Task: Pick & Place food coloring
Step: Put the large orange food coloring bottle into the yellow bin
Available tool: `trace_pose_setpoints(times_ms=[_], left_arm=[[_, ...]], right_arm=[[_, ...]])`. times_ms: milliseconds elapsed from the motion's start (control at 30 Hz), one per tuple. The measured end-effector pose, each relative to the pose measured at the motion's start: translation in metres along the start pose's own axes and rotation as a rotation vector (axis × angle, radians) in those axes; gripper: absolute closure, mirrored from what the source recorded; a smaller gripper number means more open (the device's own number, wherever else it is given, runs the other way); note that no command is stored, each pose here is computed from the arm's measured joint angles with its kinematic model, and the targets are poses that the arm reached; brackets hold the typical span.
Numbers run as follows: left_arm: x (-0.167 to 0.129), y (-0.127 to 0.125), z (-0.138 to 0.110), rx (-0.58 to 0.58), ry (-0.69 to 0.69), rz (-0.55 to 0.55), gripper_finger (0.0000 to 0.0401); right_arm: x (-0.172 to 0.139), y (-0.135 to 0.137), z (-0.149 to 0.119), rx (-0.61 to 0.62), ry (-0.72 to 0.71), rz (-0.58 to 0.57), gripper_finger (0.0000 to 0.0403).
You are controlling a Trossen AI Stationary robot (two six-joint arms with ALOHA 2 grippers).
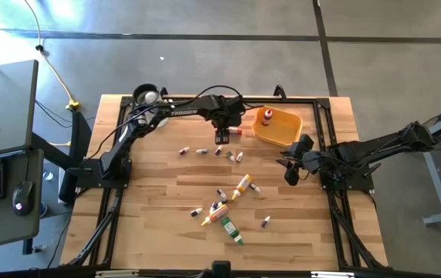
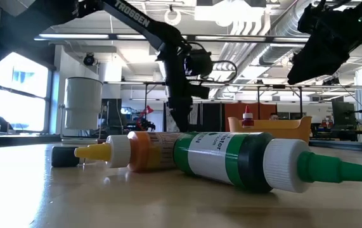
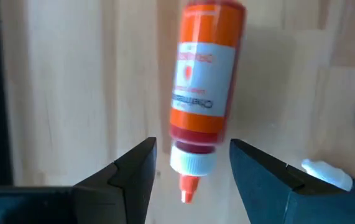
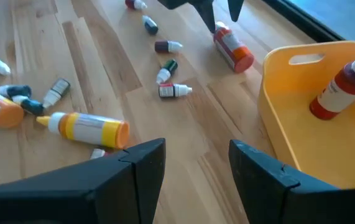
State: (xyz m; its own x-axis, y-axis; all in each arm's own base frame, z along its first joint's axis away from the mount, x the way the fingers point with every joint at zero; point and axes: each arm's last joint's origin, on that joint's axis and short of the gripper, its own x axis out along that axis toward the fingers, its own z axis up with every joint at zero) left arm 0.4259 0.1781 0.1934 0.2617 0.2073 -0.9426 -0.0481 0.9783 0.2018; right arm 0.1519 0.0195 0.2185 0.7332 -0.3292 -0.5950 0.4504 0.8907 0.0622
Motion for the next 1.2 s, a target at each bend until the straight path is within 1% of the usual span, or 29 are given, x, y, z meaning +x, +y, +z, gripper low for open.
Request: trace_pose_setpoints(times_ms=[133, 400, 667, 767, 1000, 1200], left_arm=[[0.010, 0.001, 0.000, 0.002, -0.034, 0.017, 0.0203], [0.022, 0.002, -0.011, 0.007, 0.006, 0.003, 0.0203], [0.024, 0.003, -0.007, 0.011, -0.041, 0.023, 0.0205], [0.024, 0.003, -0.007, 0.014, -0.042, 0.024, 0.0221], [0.023, 0.002, -0.009, 0.014, -0.026, 0.020, 0.0282], [0.022, -0.002, -0.007, 0.024, -0.015, 0.031, 0.0285]], right_arm=[[0.004, 0.002, -0.001, -0.015, 0.019, -0.011, 0.0231], [0.007, 0.003, -0.002, -0.025, 0.032, -0.021, 0.0231], [0.007, 0.003, -0.002, -0.025, 0.030, -0.024, 0.0231], [0.007, 0.003, -0.002, -0.024, 0.030, -0.024, 0.0231], [0.007, 0.003, -0.001, -0.019, 0.021, -0.019, 0.0231], [0.007, 0.004, -0.001, -0.016, 0.017, -0.016, 0.0231]])
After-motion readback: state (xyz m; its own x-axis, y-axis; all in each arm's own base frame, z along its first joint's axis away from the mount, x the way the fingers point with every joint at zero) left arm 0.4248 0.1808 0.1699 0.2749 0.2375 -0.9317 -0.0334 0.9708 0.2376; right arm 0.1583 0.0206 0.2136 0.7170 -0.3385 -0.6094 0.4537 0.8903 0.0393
